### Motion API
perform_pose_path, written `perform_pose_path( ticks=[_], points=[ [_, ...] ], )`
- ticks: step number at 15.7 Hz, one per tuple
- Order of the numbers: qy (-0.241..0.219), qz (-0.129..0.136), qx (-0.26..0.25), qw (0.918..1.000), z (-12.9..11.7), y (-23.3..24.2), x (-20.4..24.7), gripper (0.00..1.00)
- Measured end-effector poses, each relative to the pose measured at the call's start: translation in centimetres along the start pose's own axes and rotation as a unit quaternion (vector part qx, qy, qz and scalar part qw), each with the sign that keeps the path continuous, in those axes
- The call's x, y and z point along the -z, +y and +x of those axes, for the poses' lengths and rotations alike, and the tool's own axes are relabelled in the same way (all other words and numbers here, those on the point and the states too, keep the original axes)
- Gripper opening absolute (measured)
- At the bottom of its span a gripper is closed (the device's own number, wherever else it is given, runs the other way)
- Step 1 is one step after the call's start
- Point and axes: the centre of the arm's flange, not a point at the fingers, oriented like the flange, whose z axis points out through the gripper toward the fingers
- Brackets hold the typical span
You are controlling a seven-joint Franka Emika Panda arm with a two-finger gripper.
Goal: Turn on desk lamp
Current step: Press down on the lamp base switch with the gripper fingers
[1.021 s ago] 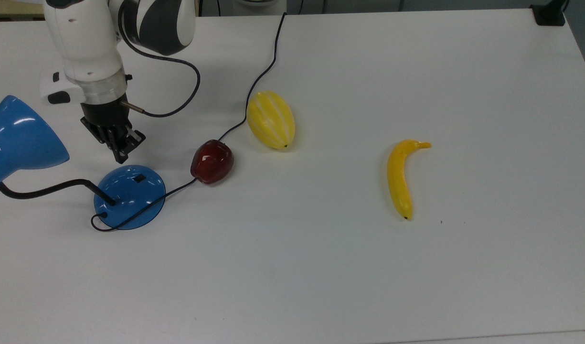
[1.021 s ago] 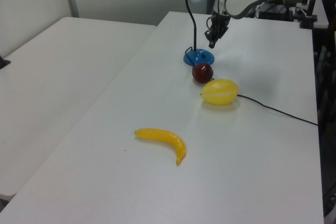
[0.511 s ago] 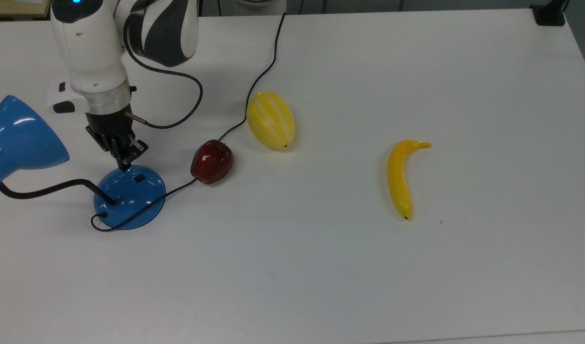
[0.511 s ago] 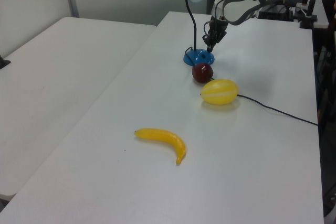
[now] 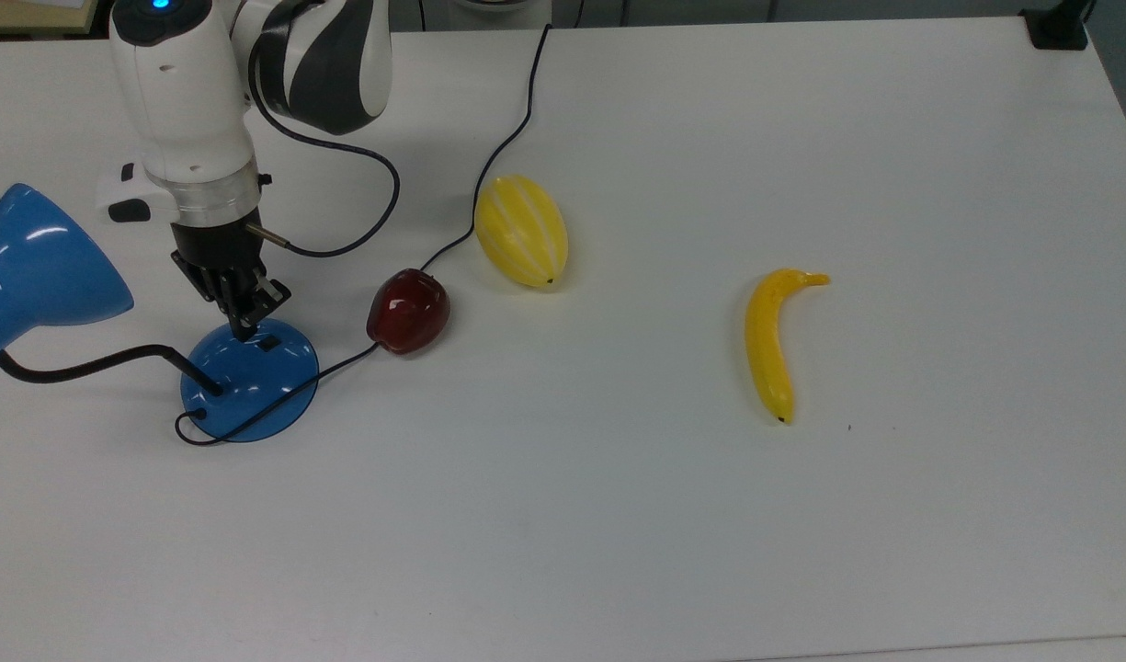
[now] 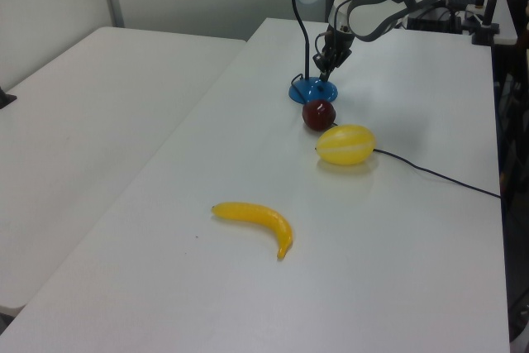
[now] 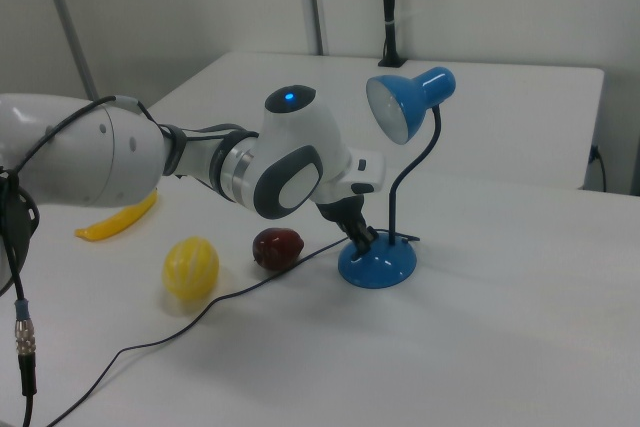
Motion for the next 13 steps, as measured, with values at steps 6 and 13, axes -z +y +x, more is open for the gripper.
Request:
perform_pose_path(
  ticks=[6, 13],
  points=[
    [-0.001, 0.003, 0.008, 1.0000, -0.3, -1.3, -0.1, 0.01],
    [-0.007, 0.002, 0.002, 1.0000, -0.6, -1.3, -0.9, 0.01]
  ],
)
